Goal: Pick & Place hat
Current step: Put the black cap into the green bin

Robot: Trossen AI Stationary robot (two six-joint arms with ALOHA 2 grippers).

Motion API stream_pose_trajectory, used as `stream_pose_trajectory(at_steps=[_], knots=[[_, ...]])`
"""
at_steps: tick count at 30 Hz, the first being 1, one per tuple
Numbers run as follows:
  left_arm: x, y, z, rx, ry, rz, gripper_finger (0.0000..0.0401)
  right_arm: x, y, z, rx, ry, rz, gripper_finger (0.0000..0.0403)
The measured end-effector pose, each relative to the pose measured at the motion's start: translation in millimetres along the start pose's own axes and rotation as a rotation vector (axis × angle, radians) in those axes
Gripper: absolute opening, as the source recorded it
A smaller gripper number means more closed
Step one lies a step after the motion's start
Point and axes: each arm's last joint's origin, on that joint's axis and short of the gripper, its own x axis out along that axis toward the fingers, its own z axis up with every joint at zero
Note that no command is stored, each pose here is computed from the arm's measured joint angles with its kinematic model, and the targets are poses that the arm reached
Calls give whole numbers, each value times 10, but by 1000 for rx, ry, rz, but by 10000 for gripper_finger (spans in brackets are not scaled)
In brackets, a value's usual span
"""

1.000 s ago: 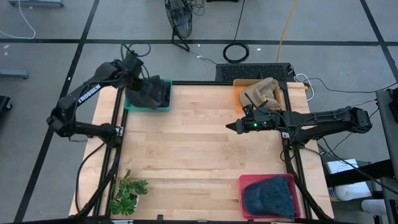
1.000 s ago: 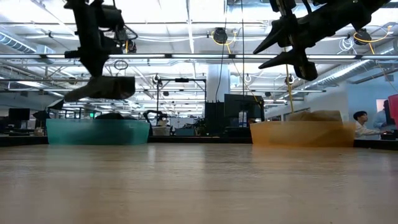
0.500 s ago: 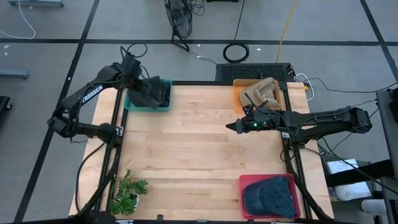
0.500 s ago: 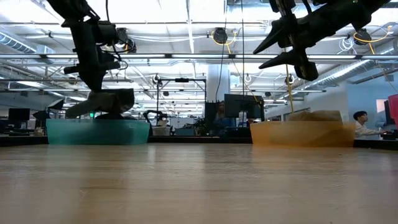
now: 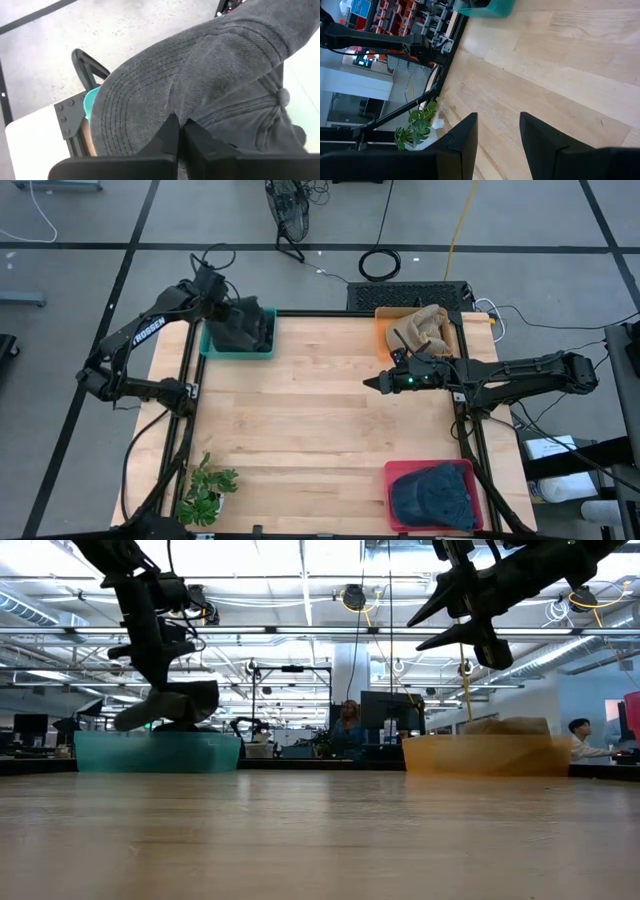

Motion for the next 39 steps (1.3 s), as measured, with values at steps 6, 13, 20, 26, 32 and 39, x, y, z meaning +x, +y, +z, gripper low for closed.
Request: stream_pose_trajectory(at_steps=[6, 13, 20, 26, 32, 39], knots=[[0, 2, 9, -1, -10, 8, 24, 0, -1, 3, 13, -10, -4, 128], [0, 0, 0, -65, -1, 6, 13, 0, -4, 8, 25, -31, -13, 128], [0, 0, -3, -65, 3, 6, 77, -1, -3, 8, 25, -31, -12, 128], [-3, -14, -22, -42, 20, 3, 134, 0, -3, 8, 26, -30, -12, 128], [-13, -80, -63, -51, 59, -25, 147, 0, -3, 8, 37, -29, -12, 128], [-54, -337, -77, 18, 44, -139, 127, -1, -6, 14, 34, -51, -20, 128]])
